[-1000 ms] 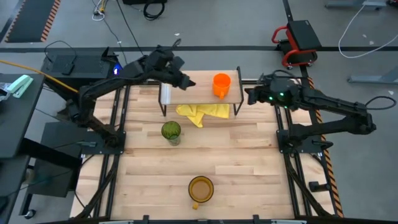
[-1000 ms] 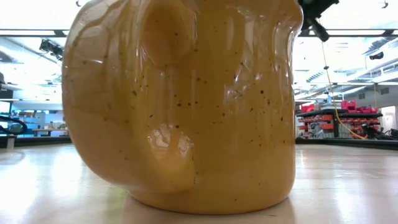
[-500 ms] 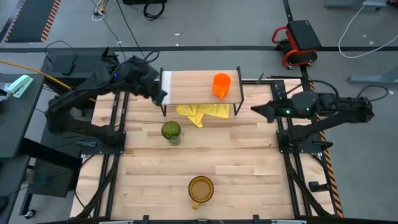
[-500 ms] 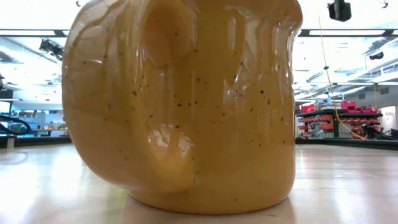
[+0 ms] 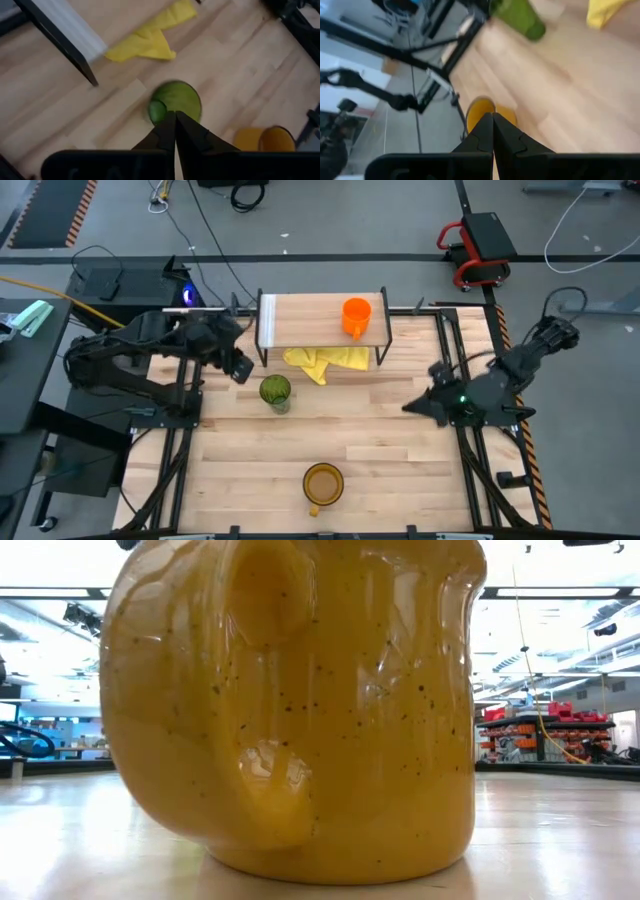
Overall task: Stack small to large cups/mugs on shelf
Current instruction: Put the yellow mug on the shelf
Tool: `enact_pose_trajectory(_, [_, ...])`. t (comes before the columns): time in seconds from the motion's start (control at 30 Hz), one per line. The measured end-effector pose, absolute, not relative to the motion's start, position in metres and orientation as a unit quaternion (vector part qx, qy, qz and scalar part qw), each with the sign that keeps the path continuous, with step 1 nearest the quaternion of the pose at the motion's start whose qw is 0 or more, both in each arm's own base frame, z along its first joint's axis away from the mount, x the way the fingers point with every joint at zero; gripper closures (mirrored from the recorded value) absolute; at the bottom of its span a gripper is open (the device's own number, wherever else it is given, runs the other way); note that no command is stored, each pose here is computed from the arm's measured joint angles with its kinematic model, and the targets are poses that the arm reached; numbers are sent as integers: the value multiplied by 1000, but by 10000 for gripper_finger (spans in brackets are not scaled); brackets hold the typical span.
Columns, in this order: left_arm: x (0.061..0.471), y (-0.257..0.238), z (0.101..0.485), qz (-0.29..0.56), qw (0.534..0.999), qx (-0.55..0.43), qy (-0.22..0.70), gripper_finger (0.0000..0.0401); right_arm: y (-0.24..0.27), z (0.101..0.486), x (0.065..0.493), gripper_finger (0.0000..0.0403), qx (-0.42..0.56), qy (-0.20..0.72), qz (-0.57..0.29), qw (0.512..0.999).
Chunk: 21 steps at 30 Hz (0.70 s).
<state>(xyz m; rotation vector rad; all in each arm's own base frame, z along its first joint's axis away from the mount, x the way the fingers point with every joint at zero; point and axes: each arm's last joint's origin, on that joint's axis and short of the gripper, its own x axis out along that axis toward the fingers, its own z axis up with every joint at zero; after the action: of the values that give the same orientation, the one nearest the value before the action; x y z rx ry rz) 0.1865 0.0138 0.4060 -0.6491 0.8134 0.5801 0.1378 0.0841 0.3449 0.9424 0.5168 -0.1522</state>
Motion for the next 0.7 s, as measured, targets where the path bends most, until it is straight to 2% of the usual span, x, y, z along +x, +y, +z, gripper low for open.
enact_pose_trajectory(0.4, [183,-41,399,241,813,-352,396,384,155,296,156,398,423,333,-122,834])
enact_pose_trajectory(0.7, [178,-91,339,250,758,-399,451,369,192,247,166,396,357,396,-176,828])
